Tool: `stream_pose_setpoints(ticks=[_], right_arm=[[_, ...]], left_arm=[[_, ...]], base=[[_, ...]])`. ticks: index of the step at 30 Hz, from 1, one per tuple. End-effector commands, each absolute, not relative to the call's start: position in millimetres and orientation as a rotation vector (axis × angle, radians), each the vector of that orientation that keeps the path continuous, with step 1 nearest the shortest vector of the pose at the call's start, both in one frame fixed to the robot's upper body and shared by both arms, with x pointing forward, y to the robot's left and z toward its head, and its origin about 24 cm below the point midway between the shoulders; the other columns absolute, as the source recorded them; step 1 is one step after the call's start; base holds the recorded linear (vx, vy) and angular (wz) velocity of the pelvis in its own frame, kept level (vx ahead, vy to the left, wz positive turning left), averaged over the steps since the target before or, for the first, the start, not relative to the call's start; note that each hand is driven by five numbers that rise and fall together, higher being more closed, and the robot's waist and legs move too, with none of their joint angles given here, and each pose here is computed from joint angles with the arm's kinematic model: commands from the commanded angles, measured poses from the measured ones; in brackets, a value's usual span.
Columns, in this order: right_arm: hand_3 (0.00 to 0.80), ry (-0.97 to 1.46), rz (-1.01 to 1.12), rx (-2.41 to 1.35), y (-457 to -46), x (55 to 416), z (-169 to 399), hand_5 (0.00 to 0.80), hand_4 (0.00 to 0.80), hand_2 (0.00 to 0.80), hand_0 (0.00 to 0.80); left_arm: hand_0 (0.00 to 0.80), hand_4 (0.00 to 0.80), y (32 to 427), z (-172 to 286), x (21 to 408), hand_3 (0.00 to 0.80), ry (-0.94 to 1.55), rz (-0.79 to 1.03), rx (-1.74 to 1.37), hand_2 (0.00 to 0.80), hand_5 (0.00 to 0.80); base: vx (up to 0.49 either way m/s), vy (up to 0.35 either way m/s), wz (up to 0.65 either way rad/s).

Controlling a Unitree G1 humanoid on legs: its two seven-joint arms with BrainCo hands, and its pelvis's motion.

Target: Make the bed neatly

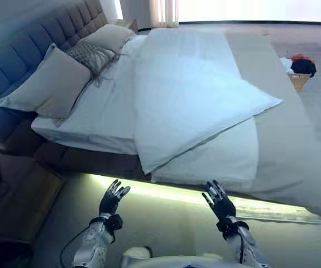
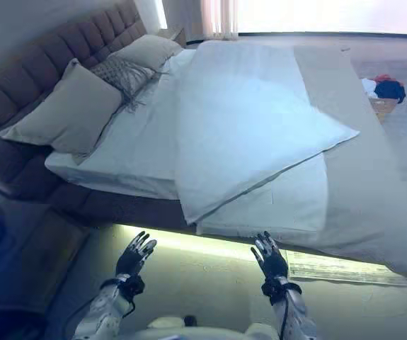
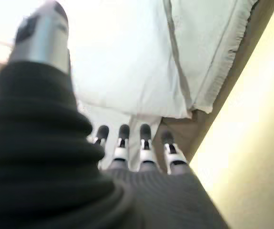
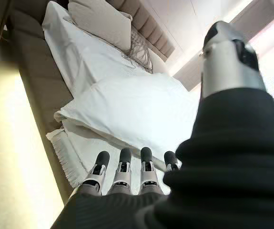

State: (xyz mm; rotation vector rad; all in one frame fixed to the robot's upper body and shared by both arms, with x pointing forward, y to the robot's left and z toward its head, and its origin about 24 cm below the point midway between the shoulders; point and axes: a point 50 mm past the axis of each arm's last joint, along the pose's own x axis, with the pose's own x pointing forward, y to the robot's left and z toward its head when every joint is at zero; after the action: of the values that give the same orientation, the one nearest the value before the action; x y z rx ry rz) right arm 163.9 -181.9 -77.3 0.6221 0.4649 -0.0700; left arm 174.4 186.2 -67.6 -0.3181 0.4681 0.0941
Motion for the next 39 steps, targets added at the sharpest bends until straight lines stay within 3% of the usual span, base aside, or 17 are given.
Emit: stream_pose_setpoints(ticks=[1, 13, 20, 39], right_arm=[[0.000, 0.303, -0.073, 0.663, -177.4, 181.2, -55.4, 0.000, 0.000, 0.000, 0.000], [0.000, 0.295, -0.067, 0.611, -195.1, 185.4, -51.4, 0.000, 0.000, 0.000, 0.000], [0.000, 0.351, -0.168, 0.637, -186.3, 189.5, -61.5, 0.000, 0.000, 0.000, 0.000], [0.000, 0.315, -0.111, 0.633, -175.4, 178.3, -58.3, 0.000, 0.000, 0.000, 0.000]], left_arm=[[0.000, 0.000, 199.8, -39.7, 186.9, 0.000, 0.299, 0.074, -0.293, 0.000, 0.000], [0.000, 0.000, 192.2, -34.8, 196.6, 0.000, 0.280, 0.021, -0.359, 0.000, 0.000], [0.000, 0.000, 182.4, -34.6, 202.9, 0.000, 0.279, 0.015, -0.356, 0.000, 0.000], [0.000, 0.000, 198.1, -49.0, 192.2, 0.000, 0.349, 0.040, -0.316, 0.000, 0.000]], base=[[0.049, -0.041, 0.04], [0.001, -0.035, 0.05], [0.026, 0.160, -0.03], [0.038, 0.177, 0.07]])
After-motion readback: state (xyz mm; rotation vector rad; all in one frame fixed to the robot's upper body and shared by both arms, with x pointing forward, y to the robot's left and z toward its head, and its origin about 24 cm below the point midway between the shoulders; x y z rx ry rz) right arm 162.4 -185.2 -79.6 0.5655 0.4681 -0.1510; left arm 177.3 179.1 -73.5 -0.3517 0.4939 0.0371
